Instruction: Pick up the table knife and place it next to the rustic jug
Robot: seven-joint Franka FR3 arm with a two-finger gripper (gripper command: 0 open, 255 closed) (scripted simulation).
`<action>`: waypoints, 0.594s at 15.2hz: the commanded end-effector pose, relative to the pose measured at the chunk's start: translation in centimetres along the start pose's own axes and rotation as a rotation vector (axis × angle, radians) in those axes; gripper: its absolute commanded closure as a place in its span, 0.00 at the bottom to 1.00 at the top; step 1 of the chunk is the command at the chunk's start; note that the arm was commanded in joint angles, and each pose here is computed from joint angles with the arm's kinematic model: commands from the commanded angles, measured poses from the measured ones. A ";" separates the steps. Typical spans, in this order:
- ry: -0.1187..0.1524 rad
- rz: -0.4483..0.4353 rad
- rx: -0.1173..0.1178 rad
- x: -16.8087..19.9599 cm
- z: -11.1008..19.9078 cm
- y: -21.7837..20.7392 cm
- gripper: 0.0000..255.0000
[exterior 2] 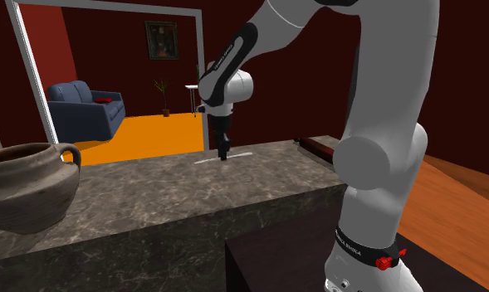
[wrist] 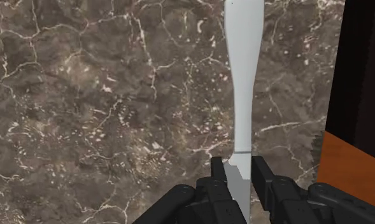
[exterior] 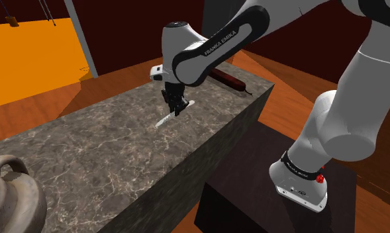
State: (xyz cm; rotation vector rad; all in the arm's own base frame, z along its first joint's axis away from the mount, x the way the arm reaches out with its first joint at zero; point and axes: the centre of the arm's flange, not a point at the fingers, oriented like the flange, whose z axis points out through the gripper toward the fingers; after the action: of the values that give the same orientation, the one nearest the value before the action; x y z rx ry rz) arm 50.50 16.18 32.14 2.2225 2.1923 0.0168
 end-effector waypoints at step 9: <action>0.000 0.000 0.001 0.0 -5.2 0.1 1.00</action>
State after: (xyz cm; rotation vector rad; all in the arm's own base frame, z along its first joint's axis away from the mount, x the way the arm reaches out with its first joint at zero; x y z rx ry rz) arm 50.44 16.39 36.69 2.2226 2.1922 0.0167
